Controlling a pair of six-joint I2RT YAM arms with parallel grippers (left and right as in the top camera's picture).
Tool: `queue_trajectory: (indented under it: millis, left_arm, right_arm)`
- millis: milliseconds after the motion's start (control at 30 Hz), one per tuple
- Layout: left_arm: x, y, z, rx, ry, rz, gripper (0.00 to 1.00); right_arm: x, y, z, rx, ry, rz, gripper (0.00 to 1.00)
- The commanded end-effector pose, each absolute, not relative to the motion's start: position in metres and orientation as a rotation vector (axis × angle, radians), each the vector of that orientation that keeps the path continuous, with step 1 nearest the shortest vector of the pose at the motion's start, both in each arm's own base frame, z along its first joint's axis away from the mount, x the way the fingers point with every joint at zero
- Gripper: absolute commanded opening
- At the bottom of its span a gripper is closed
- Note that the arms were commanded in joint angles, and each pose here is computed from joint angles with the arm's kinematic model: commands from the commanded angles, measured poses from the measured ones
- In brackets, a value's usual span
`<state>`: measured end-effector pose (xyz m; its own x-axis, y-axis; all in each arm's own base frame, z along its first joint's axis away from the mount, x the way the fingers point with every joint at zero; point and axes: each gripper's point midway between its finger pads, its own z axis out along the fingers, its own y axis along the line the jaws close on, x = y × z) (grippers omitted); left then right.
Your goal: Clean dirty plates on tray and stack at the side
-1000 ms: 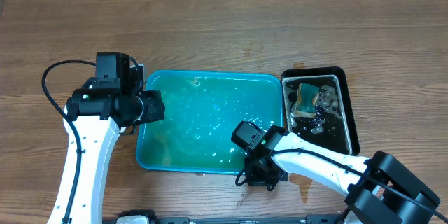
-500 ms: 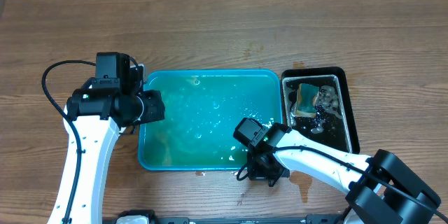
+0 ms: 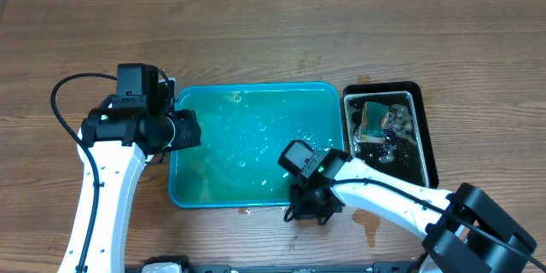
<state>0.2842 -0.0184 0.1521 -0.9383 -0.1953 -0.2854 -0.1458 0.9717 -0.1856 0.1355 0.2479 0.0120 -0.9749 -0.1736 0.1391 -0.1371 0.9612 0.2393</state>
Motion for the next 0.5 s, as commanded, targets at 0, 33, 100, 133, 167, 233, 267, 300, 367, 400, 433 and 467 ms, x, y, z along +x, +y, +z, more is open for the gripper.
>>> queue_trajectory:
  millis: [0,33,100,133,167,233,267,300,367,400,433,467]
  left_arm:
    - [0.288,-0.021,0.157,-0.218,2.801,-0.241,0.61]
    - [0.288,-0.021,0.157,-0.218,2.801,-0.241,0.6]
    - [0.287,-0.021,0.156,-0.218,2.802,-0.241,0.6]
    - [0.287,-0.021,0.156,-0.219,2.802,-0.241,0.61]
    - [0.287,-0.021,0.156,-0.219,2.803,-0.241,0.6]
    - [0.287,-0.021,0.156,-0.219,2.804,-0.241,0.6]
    - [0.287,-0.021,0.156,-0.219,2.804,-0.241,0.61]
    - [0.287,-0.021,0.156,-0.219,2.804,-0.241,0.61]
    - [0.287,-0.021,0.156,-0.218,2.804,-0.241,0.61]
    - [0.287,-0.021,0.156,-0.219,2.804,-0.241,0.6]
    - [0.287,-0.021,0.156,-0.219,2.804,-0.241,0.61]
    - [0.287,-0.021,0.156,-0.219,2.805,-0.241,0.61]
  right_arm:
    - [0.126,0.278,0.023,0.366,-2.911,-0.493,0.04]
    - [0.125,0.283,0.023,0.381,-2.917,-0.515,0.04]
    - [0.124,0.294,0.025,0.396,-2.93,-0.556,0.04]
    - [0.123,0.299,0.026,0.41,-2.932,-0.576,0.04]
    - [0.123,0.303,0.027,0.425,-2.936,-0.594,0.04]
    - [0.123,0.308,0.027,0.424,-2.953,-0.607,0.04]
    - [0.124,0.311,0.028,0.434,-2.959,-0.622,0.04]
    - [0.125,0.314,0.028,0.44,-2.963,-0.637,0.04]
    - [0.128,0.321,0.029,0.454,-2.97,-0.674,0.04]
    - [0.129,0.324,0.028,0.459,-2.972,-0.688,0.04]
    - [0.13,0.326,0.027,0.462,-2.974,-0.698,0.04]
    - [0.131,0.328,0.025,0.463,-2.975,-0.704,0.04]
